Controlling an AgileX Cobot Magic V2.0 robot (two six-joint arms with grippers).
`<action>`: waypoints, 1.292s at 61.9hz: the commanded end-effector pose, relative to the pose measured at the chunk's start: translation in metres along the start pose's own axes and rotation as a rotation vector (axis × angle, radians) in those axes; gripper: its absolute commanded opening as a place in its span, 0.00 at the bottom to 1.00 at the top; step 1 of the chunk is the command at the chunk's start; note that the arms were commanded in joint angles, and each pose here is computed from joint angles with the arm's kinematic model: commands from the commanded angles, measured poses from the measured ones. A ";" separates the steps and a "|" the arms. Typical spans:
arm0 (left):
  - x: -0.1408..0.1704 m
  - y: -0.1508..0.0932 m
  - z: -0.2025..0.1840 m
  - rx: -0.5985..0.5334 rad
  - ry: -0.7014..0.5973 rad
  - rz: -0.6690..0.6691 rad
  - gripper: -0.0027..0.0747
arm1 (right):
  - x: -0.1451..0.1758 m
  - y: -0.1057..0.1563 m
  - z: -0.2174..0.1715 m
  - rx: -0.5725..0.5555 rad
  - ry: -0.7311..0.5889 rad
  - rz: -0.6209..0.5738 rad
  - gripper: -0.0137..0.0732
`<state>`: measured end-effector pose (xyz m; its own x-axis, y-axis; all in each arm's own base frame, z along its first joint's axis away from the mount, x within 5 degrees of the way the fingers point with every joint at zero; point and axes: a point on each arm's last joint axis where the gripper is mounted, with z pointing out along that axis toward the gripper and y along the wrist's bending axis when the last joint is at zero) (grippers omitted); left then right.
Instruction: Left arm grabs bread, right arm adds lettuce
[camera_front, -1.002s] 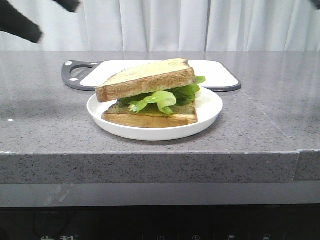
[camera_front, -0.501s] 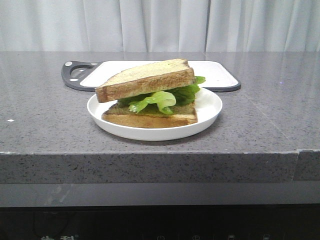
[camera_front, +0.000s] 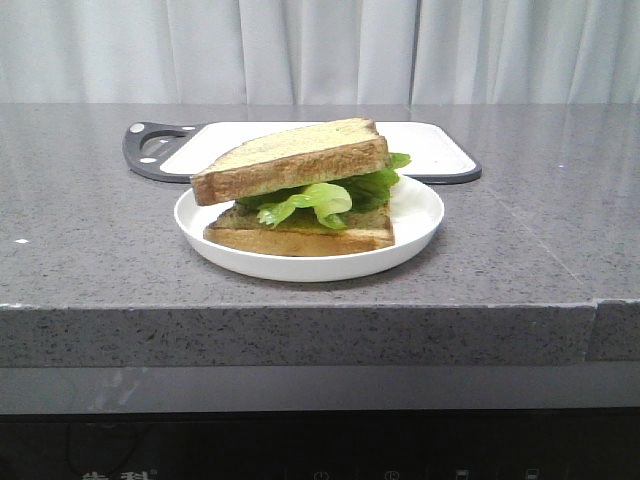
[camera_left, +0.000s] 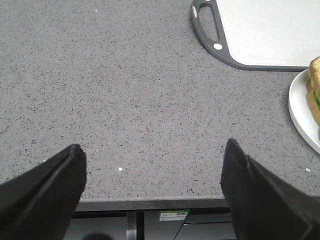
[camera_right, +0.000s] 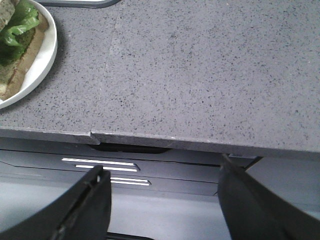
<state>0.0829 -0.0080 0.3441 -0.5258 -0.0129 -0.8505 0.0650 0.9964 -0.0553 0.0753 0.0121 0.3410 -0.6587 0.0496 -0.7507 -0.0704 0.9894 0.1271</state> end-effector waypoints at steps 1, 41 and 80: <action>-0.010 0.000 -0.005 0.001 -0.106 -0.008 0.74 | -0.009 0.000 -0.006 0.010 -0.094 0.003 0.71; -0.011 -0.002 -0.005 0.016 -0.108 -0.021 0.13 | -0.008 0.001 -0.007 0.003 -0.083 0.006 0.16; -0.010 -0.002 -0.005 0.017 -0.101 -0.023 0.01 | -0.008 0.001 -0.007 -0.002 -0.080 0.008 0.08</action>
<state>0.0809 -0.0085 0.3414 -0.5230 -0.0230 -0.8520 0.0659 0.9956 -0.0673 0.0726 0.0121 0.3406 -0.6542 0.0509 -0.7546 -0.0688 0.9896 0.1264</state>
